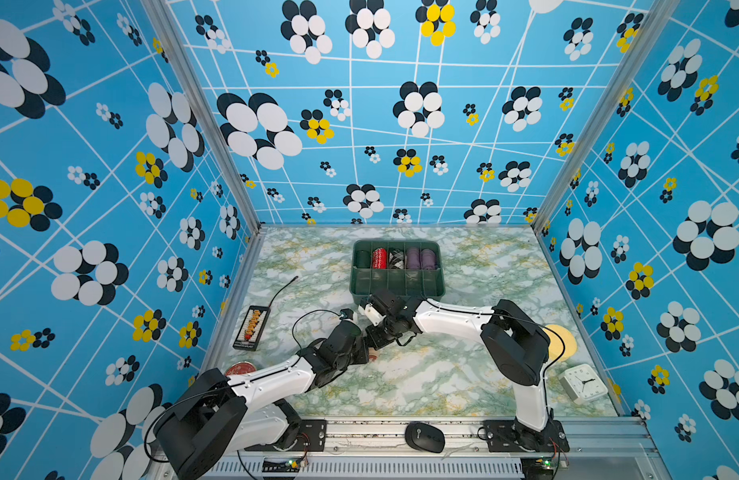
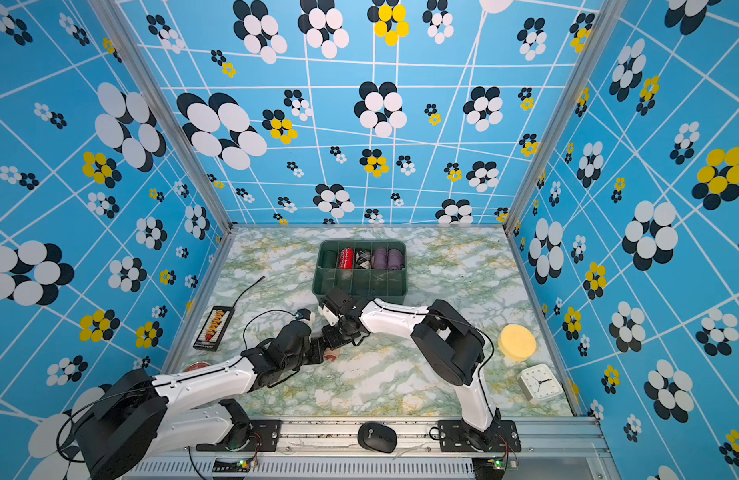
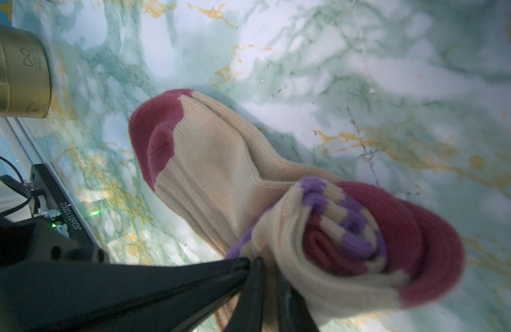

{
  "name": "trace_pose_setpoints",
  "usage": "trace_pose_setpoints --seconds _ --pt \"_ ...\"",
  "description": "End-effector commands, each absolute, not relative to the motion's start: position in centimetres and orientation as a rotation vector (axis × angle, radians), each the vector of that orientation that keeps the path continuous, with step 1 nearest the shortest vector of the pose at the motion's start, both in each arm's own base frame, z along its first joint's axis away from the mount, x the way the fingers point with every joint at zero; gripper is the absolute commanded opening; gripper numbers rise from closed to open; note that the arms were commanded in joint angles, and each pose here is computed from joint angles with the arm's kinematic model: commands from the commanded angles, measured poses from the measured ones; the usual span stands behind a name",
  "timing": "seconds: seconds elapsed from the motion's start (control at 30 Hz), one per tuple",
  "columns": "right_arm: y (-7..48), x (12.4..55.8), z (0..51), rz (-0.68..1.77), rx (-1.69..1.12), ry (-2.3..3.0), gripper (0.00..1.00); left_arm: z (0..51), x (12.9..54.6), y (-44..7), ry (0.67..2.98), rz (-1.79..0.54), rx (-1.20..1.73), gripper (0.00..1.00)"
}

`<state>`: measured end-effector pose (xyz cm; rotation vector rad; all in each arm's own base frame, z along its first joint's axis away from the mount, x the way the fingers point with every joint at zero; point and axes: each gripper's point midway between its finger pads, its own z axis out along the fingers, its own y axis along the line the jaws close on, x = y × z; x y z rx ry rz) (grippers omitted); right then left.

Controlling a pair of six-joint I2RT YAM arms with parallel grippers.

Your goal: Roll the socks

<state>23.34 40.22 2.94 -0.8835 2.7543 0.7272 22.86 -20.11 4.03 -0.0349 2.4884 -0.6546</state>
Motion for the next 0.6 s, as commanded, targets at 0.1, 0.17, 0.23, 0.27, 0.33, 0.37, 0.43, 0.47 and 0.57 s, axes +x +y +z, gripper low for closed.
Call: trace_pose_setpoints --seconds 0.1,0.17,0.23,0.27,0.33,0.37,0.43,0.47,0.57 --pt "32.4 16.5 -6.2 0.368 -0.920 3.181 0.15 4.7 22.3 -22.2 2.494 -0.791 0.003 0.00" --pt "32.4 16.5 -6.3 0.366 -0.920 3.184 0.15 5.1 22.2 -22.2 2.485 -0.804 0.001 0.00" --pt "32.4 16.5 -6.3 0.369 -0.919 3.183 0.15 5.6 22.2 -22.1 2.466 -0.813 -0.005 0.00" --pt "32.4 16.5 -6.4 0.366 -0.918 3.186 0.15 5.8 22.3 -22.1 2.455 -0.815 -0.009 0.00" --pt "32.4 16.4 -6.4 0.367 -0.918 3.187 0.15 6.3 22.3 -21.9 2.435 -0.817 -0.014 0.00" --pt "32.4 16.5 -6.4 0.369 -0.918 3.186 0.15 6.6 22.4 -21.8 2.423 -0.821 -0.016 0.00" --pt "32.4 16.4 -6.4 0.367 -0.918 3.188 0.15 7.0 22.4 -21.9 2.415 -0.829 -0.010 0.00" --pt "32.4 16.4 -6.4 0.367 -0.918 3.188 0.15 7.1 22.3 -22.0 2.416 -0.833 -0.005 0.00" --pt "32.4 16.5 -6.5 0.366 -0.918 3.189 0.15 6.7 22.1 -22.1 2.438 -0.832 0.003 0.00"
